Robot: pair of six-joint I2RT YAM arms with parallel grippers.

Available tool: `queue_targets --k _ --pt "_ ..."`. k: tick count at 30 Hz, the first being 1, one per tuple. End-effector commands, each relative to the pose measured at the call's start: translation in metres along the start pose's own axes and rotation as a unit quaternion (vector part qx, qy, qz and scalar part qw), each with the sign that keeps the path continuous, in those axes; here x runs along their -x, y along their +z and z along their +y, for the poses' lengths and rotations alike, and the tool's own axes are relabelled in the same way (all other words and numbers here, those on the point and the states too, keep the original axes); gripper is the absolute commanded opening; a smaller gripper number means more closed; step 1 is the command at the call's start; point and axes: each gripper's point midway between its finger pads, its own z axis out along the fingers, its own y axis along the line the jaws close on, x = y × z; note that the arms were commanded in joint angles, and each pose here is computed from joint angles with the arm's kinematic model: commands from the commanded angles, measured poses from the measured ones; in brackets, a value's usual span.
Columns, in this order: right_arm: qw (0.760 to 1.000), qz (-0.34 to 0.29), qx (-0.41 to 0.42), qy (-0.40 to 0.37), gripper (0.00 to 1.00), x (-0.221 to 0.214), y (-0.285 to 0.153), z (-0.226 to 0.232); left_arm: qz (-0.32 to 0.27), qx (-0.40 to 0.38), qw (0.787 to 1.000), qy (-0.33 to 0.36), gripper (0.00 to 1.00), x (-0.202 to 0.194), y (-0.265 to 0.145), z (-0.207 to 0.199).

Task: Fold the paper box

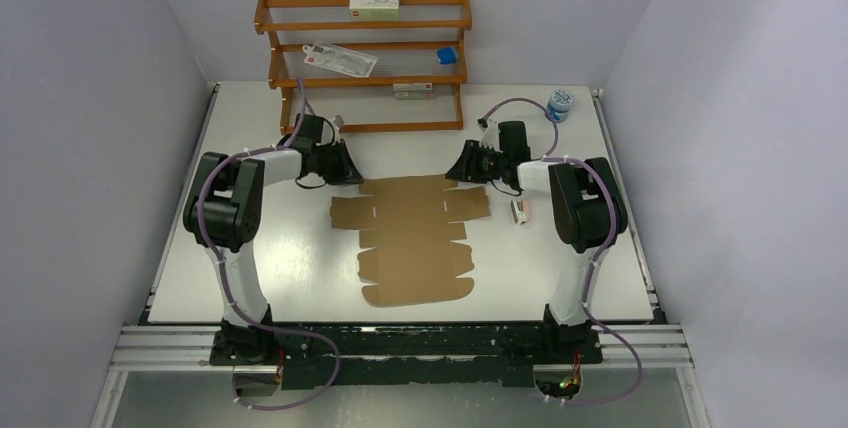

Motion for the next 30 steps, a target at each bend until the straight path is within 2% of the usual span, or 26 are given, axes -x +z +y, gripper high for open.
queue_targets --k 1,8,13,24,30 --pt "1.0 -0.004 0.017 -0.006 0.42 0.004 -0.006 0.01 -0.018 -0.024 0.999 0.015 0.08 0.006 -0.01 -0.011" --pt "1.0 -0.011 0.025 -0.013 0.34 0.007 -0.013 0.018 -0.042 -0.065 0.996 0.04 0.05 0.011 -0.024 -0.036" --pt "0.999 -0.021 0.022 -0.025 0.28 0.012 -0.021 0.025 -0.06 -0.052 0.994 0.07 0.05 0.013 -0.032 -0.049" --pt "0.995 -0.043 -0.049 -0.071 0.23 0.013 -0.027 0.028 -0.105 0.021 0.987 0.122 0.05 0.012 -0.033 -0.059" --pt "0.989 -0.036 -0.102 -0.105 0.23 0.007 -0.015 0.038 -0.113 0.097 0.979 0.14 0.05 0.006 -0.03 -0.062"
